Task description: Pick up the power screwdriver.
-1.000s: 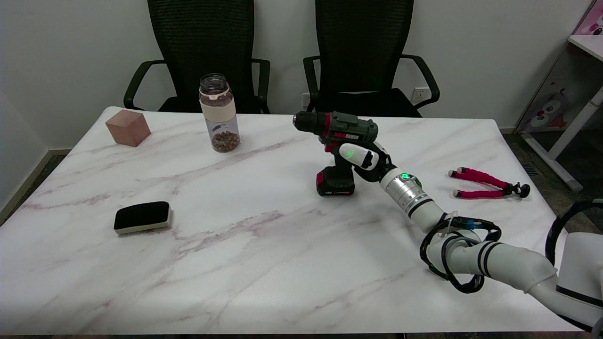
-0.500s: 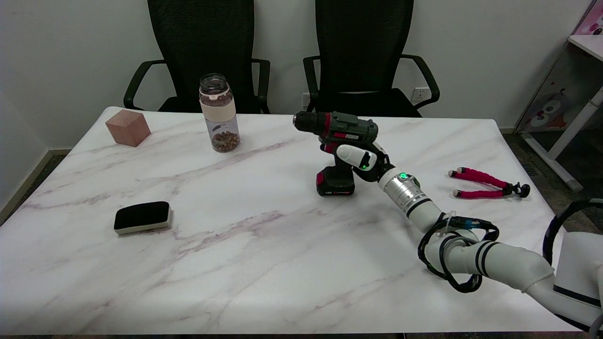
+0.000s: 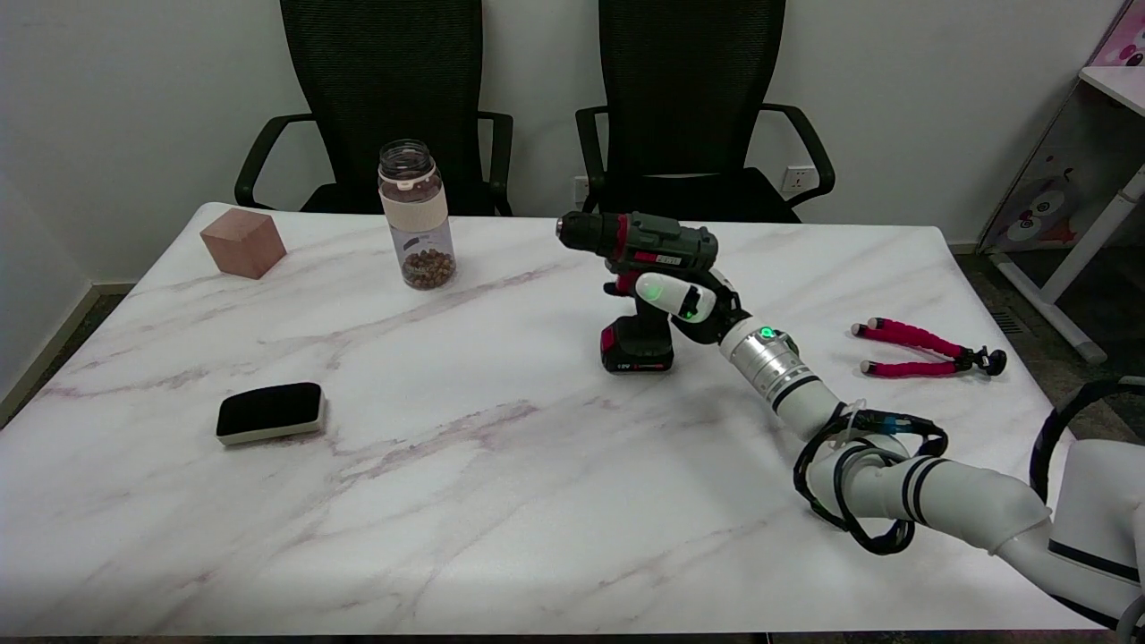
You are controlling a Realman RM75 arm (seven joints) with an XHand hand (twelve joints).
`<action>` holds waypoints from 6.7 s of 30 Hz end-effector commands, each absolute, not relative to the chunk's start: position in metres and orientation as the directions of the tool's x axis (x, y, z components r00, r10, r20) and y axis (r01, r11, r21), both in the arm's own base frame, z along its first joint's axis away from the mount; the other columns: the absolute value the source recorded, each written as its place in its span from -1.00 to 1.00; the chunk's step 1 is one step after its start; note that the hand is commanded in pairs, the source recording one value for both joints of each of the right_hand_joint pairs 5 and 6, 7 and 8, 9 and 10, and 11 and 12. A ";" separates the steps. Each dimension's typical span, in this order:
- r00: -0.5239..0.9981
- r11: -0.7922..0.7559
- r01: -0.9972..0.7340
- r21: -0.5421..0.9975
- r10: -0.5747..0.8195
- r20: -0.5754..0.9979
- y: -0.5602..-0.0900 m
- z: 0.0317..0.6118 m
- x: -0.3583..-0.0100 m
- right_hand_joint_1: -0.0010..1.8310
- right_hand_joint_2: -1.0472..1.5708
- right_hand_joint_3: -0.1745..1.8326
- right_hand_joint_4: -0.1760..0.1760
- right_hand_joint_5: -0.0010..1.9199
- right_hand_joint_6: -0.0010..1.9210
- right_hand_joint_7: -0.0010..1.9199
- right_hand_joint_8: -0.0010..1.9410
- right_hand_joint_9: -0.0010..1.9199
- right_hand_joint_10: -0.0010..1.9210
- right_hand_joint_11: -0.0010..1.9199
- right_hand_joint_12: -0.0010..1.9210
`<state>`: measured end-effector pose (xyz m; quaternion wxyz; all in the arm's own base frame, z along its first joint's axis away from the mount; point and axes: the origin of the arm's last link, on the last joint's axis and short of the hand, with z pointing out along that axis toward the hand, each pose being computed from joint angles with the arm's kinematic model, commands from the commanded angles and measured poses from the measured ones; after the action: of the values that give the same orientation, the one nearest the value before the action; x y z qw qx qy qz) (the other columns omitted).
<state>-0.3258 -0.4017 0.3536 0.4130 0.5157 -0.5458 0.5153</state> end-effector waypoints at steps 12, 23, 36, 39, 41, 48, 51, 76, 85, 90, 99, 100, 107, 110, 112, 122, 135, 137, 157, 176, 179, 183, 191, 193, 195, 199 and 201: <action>-0.129 -0.057 -0.989 -0.137 -0.121 0.984 -0.405 0.357 -0.325 0.10 -0.27 0.11 1.00 -0.51 -0.51 -0.51 -0.52 -0.33 -0.33 0.17 0.17; -0.129 -0.053 -0.989 -0.136 -0.120 0.984 -0.406 0.357 -0.325 0.11 -0.22 0.18 1.00 -0.48 -0.48 -0.48 -0.48 0.06 0.05 0.24 0.24; -0.130 -0.054 -0.989 -0.137 -0.120 0.984 -0.408 0.356 -0.324 0.11 -0.15 0.24 1.00 -0.44 -0.44 -0.44 -0.45 0.43 0.43 0.41 0.41; -0.130 -0.052 -0.989 -0.137 -0.119 0.984 -0.408 0.356 -0.324 0.11 -0.13 0.24 1.00 -0.44 -0.44 -0.44 -0.45 0.44 0.44 0.44 0.43; -0.130 -0.048 -0.990 -0.136 -0.118 0.985 -0.408 0.356 -0.325 0.11 -0.09 0.20 1.00 -0.44 -0.44 -0.44 -0.44 0.45 0.45 0.44 0.44; -0.133 -0.047 -0.989 -0.139 -0.116 0.984 -0.408 0.356 -0.325 0.12 -0.04 0.21 1.00 -0.41 -0.41 -0.41 -0.41 0.47 0.46 0.45 0.45; -0.134 -0.045 -0.989 -0.140 -0.116 0.984 -0.409 0.356 -0.325 0.11 -0.02 0.24 1.00 -0.39 -0.39 -0.39 -0.40 0.47 0.47 0.45 0.45; -0.133 -0.047 -0.989 -0.139 -0.114 0.984 -0.410 0.356 -0.324 0.09 -0.07 0.37 1.00 -0.33 -0.33 -0.33 -0.33 0.49 0.49 0.38 0.38; -0.133 -0.041 -0.990 -0.138 -0.112 0.985 -0.411 0.356 -0.324 0.08 -0.03 0.27 1.00 -0.27 -0.27 -0.27 -0.28 0.53 0.53 0.37 0.37; -0.134 -0.042 -0.989 -0.140 -0.113 0.985 -0.411 0.356 -0.324 0.07 0.00 0.35 1.00 -0.01 -0.01 -0.01 -0.02 0.57 0.57 0.37 0.37; -0.138 -0.036 -0.989 -0.143 -0.113 0.984 -0.412 0.354 -0.325 0.04 0.08 0.31 -0.15 0.24 0.24 0.24 0.23 0.62 0.62 0.38 0.38; -0.138 -0.034 -0.989 -0.143 -0.113 0.984 -0.412 0.354 -0.325 0.04 0.08 0.31 -0.15 0.24 0.24 0.24 0.23 0.62 0.62 0.38 0.38; -0.141 -0.032 -0.989 -0.145 -0.114 0.983 -0.412 0.352 -0.325 0.03 0.08 0.30 -0.36 0.28 0.28 0.28 0.27 0.63 0.62 0.38 0.38; -0.142 -0.042 -0.988 -0.148 -0.118 0.983 -0.413 0.351 -0.323 0.00 0.15 0.24 -0.56 0.46 0.46 0.46 0.44 0.66 0.66 0.38 0.38; -0.144 -0.047 -0.987 -0.151 -0.122 0.982 -0.413 0.350 -0.322 -0.02 0.21 0.19 -0.14 0.59 0.59 0.59 0.57 0.68 0.68 0.39 0.38; -0.169 -0.094 -0.979 -0.183 -0.141 0.975 -0.412 0.345 -0.314 -0.04 0.29 0.12 0.51 0.88 0.88 0.88 0.86 0.77 0.77 0.45 0.45; -0.201 -0.152 -0.963 -0.224 -0.152 0.968 -0.409 0.343 -0.303 -0.04 0.37 0.05 1.00 0.96 0.96 0.96 0.93 0.81 0.81 0.50 0.50; -0.203 -0.155 -0.962 -0.227 -0.155 0.967 -0.409 0.342 -0.302 -0.04 0.39 0.04 1.00 0.96 0.96 0.96 0.94 0.82 0.81 0.50 0.50; -0.226 -0.231 -0.935 -0.270 -0.200 0.953 -0.410 0.335 -0.278 -0.04 0.50 -0.05 1.00 0.88 0.88 0.88 0.86 0.93 0.93 0.96 0.96; -0.232 -0.375 -0.875 -0.307 -0.234 0.944 -0.419 0.338 -0.227 -0.05 0.54 -0.04 1.00 0.84 0.84 0.84 0.82 0.98 0.98 0.98 0.98; -0.217 -0.407 -0.862 -0.303 -0.244 0.945 -0.422 0.341 -0.214 -0.05 0.54 -0.04 1.00 0.84 0.84 0.84 0.82 0.98 0.98 0.98 0.98; -0.191 -0.450 -0.845 -0.288 -0.249 0.950 -0.425 0.344 -0.197 -0.05 0.54 -0.03 1.00 0.84 0.84 0.84 0.82 0.98 0.98 0.99 0.99; -0.137 -0.492 -0.838 -0.238 -0.233 0.963 -0.427 0.343 -0.183 -0.05 0.54 -0.03 1.00 0.84 0.83 0.84 0.82 0.99 0.99 1.00 1.00; -0.137 -0.488 -0.840 -0.238 -0.235 0.962 -0.427 0.342 -0.184 -0.05 0.54 -0.03 1.00 0.84 0.83 0.84 0.82 0.99 0.99 1.00 1.00; -0.137 -0.485 -0.841 -0.239 -0.237 0.962 -0.426 0.342 -0.185 -0.05 0.54 -0.03 1.00 0.83 0.83 0.83 0.81 0.99 0.99 1.00 1.00; -0.139 -0.482 -0.842 -0.243 -0.241 0.961 -0.425 0.340 -0.186 -0.05 0.54 -0.03 1.00 0.83 0.83 0.83 0.81 0.99 0.99 1.00 1.00; -0.141 -0.480 -0.843 -0.244 -0.241 0.960 -0.424 0.340 -0.187 -0.05 0.54 -0.03 1.00 0.83 0.83 0.83 0.81 1.00 1.00 1.00 1.00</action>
<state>-0.2021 -0.4248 0.3409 0.2568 0.5922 -0.4627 0.6076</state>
